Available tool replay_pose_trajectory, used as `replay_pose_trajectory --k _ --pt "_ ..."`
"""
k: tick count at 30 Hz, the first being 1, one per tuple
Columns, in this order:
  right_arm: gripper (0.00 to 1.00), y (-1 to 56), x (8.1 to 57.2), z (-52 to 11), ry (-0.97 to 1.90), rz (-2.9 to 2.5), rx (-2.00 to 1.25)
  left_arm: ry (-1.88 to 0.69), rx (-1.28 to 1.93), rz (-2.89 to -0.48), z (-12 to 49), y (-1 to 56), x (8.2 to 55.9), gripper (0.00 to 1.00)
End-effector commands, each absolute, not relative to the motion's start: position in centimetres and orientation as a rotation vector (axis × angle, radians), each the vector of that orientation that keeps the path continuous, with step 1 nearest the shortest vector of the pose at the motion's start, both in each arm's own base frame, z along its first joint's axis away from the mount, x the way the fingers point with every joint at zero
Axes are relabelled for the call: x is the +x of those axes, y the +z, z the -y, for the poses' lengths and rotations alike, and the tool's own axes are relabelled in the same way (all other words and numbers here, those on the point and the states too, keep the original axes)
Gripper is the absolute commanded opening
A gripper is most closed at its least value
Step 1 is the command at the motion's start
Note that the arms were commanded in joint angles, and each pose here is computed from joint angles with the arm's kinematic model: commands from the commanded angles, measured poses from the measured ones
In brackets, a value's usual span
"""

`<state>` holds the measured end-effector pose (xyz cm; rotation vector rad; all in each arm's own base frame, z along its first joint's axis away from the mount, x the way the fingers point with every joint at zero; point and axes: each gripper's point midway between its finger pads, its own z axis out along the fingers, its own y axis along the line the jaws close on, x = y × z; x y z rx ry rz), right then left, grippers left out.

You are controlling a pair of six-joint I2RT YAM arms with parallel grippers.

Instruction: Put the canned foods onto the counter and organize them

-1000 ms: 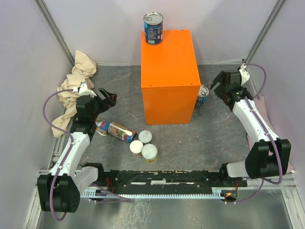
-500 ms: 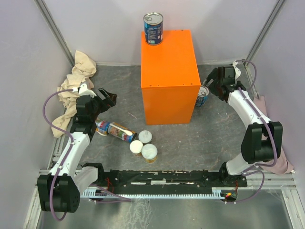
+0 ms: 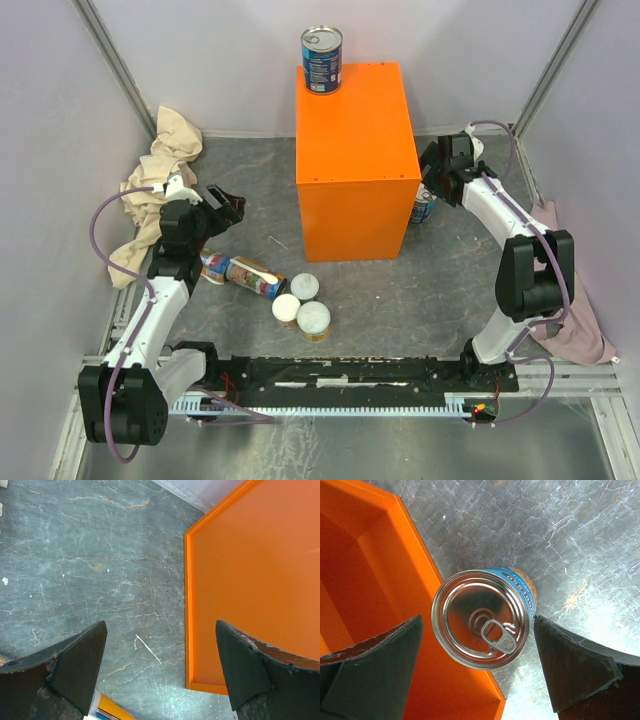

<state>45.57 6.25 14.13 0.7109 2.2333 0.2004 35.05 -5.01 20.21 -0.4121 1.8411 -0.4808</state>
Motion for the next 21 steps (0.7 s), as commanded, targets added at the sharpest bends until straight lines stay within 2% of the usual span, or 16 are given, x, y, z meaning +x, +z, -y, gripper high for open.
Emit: replay_pose_trajectory --k 1,21 --pt "1.00 14.9 46.9 -6.8 0.196 -2.211 0.666 -0.501 -0.418 -1.779 4.9 21.9 35.6 0.95" --pt "1.00 11.9 47.4 -7.9 0.088 -2.273 0.569 -0.501 -0.409 -1.776 4.9 22.1 35.7 0.95"
